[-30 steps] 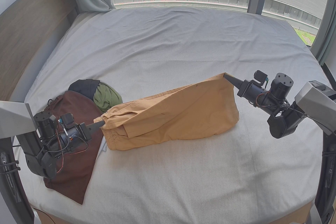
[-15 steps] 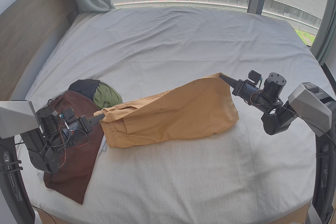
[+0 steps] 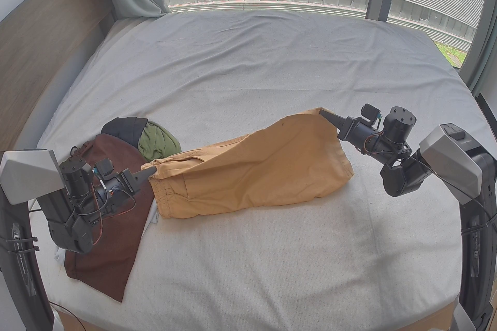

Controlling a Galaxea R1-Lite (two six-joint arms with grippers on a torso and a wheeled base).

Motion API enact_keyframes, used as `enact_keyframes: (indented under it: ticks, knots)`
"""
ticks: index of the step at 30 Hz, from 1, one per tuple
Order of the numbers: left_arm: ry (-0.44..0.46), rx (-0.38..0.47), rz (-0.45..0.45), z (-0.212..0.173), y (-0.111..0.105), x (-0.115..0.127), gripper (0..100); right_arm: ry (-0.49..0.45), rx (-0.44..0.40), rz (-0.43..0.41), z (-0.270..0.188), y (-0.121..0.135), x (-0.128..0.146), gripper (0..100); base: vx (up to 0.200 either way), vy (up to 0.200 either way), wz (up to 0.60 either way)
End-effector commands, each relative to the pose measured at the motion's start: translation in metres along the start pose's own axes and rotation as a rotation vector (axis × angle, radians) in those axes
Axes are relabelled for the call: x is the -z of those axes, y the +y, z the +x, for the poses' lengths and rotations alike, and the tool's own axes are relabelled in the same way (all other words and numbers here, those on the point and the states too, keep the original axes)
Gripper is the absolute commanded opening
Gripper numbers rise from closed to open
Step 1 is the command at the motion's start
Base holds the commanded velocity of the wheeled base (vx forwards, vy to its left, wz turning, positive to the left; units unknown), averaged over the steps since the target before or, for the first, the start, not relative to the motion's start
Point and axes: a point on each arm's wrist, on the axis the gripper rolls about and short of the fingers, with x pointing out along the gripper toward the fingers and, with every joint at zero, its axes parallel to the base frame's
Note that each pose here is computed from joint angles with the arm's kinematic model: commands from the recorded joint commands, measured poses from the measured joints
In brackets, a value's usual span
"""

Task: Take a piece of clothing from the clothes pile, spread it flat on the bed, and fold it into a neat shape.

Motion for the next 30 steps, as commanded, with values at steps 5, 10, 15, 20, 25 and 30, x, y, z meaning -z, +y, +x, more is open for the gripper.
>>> enact_keyframes:
  ticks: [5, 10, 15, 20, 25, 30]
  knots:
    - [0.018, -0.009, -0.01, 0.001, 0.005, 0.006, 100, 0.001, 0.005, 0.0, 0.003, -0.01, 0.008, 0, 0.0, 0.0, 0.0]
    - [0.013, -0.015, -0.005, 0.003, 0.01, 0.006, 100, -0.013, 0.0, -0.013, 0.008, -0.015, 0.01, 100, 0.0, 0.0, 0.0]
    - [-0.005, -0.006, 0.007, 0.0, 0.004, -0.001, 100, -0.011, -0.004, -0.012, 0.008, -0.01, 0.009, 100, 0.0, 0.0, 0.0]
    - [-0.03, 0.015, 0.025, -0.005, -0.009, -0.011, 100, 0.013, -0.001, 0.002, 0.003, 0.001, 0.009, 100, 0.0, 0.0, 0.0]
    - [-0.044, 0.04, 0.038, -0.013, -0.025, -0.018, 100, 0.035, 0.0, 0.016, -0.005, 0.014, 0.009, 100, 0.0, 0.0, 0.0]
    - [-0.041, 0.051, 0.044, -0.015, -0.031, -0.019, 100, 0.073, 0.023, 0.035, -0.017, 0.022, 0.015, 100, 0.0, 0.0, 0.0]
